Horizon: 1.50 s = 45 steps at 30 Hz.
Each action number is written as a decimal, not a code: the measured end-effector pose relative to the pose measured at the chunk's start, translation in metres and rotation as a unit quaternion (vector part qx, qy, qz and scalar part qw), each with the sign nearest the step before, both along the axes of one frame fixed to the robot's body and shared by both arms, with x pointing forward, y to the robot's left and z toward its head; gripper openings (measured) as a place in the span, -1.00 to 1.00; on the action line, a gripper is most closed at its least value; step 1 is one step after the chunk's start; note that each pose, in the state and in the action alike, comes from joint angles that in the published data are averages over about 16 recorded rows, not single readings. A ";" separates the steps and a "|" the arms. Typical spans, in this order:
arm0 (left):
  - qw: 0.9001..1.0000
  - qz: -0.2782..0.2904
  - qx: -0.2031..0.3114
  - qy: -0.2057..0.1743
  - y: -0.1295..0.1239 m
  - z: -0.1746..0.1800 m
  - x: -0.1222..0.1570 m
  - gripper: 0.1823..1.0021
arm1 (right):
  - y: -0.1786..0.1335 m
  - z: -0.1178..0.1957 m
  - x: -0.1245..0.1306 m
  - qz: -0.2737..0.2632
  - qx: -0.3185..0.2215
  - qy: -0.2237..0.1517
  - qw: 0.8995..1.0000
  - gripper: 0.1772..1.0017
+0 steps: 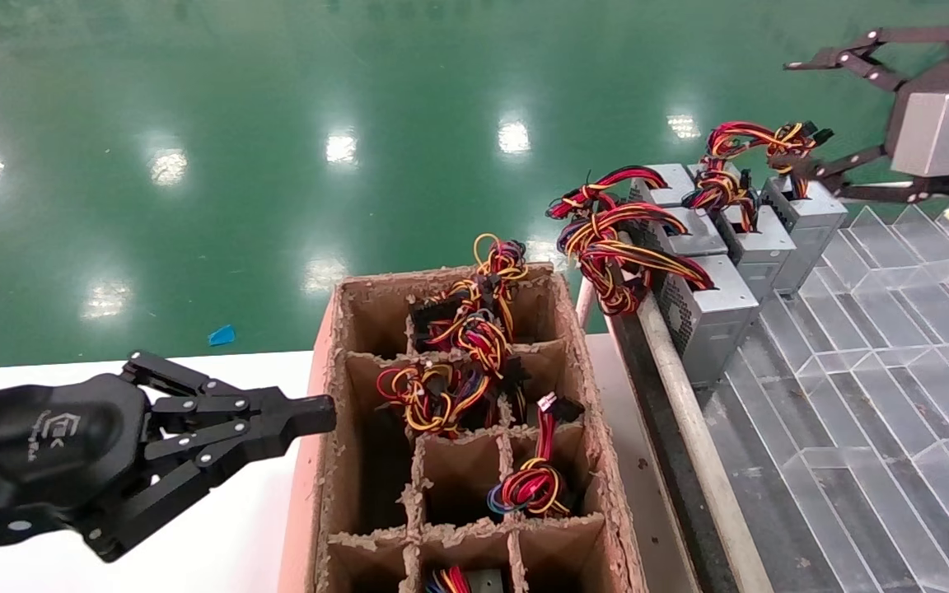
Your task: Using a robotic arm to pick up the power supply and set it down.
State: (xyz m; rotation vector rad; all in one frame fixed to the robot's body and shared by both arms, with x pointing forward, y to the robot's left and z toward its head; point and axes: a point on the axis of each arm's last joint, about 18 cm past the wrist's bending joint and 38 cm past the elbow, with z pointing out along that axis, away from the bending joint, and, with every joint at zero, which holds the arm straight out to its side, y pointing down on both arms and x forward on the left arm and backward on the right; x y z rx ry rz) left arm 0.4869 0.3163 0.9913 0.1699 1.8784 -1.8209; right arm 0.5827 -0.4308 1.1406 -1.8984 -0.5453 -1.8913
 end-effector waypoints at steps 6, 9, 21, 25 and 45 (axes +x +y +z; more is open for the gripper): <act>1.000 0.000 0.000 0.000 0.000 0.000 0.000 -0.98 | 0.016 -0.014 -0.002 0.037 0.033 0.028 0.998 0.35; 1.000 0.000 0.000 0.000 0.000 0.000 0.000 -0.98 | 0.024 -0.023 -0.004 0.057 0.053 0.046 0.996 0.50; 1.000 0.000 0.000 0.000 0.000 0.000 0.000 -0.90 | 0.056 -0.057 -0.018 0.136 0.127 0.127 0.974 0.90; 1.000 0.000 0.000 0.000 0.000 0.000 0.000 -0.82 | 0.066 -0.069 -0.024 0.161 0.150 0.156 0.963 0.96; 1.000 0.000 0.000 0.000 0.000 0.000 0.000 0.11 | 0.109 -0.121 -0.070 0.273 0.245 0.316 0.875 1.00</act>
